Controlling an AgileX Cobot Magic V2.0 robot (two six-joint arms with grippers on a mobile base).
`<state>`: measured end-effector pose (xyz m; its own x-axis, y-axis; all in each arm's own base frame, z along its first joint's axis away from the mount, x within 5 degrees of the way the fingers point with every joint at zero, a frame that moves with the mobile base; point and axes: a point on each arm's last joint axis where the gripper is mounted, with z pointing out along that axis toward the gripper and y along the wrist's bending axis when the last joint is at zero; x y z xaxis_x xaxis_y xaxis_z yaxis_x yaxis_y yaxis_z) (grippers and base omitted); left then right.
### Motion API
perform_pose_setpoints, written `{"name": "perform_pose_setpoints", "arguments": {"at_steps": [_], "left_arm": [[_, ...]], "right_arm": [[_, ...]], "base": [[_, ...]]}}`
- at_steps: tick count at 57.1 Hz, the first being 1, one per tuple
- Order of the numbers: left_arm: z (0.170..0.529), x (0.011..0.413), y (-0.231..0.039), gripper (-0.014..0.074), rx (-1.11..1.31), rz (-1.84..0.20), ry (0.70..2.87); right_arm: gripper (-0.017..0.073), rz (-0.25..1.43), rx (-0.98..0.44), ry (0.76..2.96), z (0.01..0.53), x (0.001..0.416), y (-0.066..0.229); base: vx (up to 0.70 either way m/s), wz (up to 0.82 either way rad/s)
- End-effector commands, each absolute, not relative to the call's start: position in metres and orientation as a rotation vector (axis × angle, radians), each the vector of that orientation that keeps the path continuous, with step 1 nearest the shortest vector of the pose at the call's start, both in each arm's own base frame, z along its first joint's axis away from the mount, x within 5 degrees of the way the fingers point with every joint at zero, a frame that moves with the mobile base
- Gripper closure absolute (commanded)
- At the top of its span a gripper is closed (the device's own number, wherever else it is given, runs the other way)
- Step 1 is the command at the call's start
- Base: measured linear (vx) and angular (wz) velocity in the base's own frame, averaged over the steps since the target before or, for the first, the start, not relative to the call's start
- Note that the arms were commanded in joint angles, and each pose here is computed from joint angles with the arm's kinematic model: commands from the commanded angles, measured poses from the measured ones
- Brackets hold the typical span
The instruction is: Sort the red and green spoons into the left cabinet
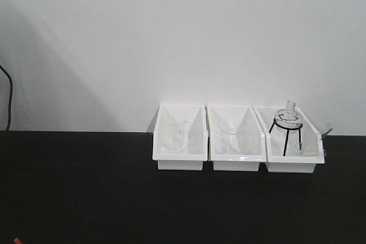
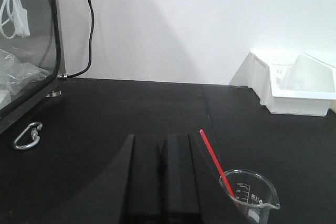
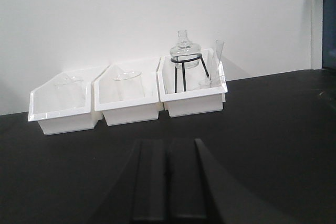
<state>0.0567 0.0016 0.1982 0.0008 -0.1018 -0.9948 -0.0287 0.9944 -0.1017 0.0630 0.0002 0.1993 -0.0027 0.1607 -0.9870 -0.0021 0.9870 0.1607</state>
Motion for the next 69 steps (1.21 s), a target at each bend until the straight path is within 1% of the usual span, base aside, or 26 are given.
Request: {"name": "perform_pose_setpoints", "arguments": {"at_steps": [1, 56, 69], "left_arm": [[0.2006, 0.0558, 0.0017, 0.0597, -0.108, -0.068, 1.489], [0.2017, 0.0557, 0.0017, 0.0597, -0.107, -0.068, 1.476], [0.2072, 0.055, 0.0019, 0.0597, -0.104, -0.068, 1.417]], "right_arm": [[0.0562, 0.131, 0.113, 1.511, 0.2037, 0.0642, 0.0007], [0.0562, 0.131, 0.113, 1.511, 0.2037, 0.0642, 0.0007], [0.0562, 0.14, 0.101, 1.436, 0.2109, 0.0636, 0.0014]], "base": [[0.0, 0.0], [0.0, 0.0], [0.0, 0.0]]}}
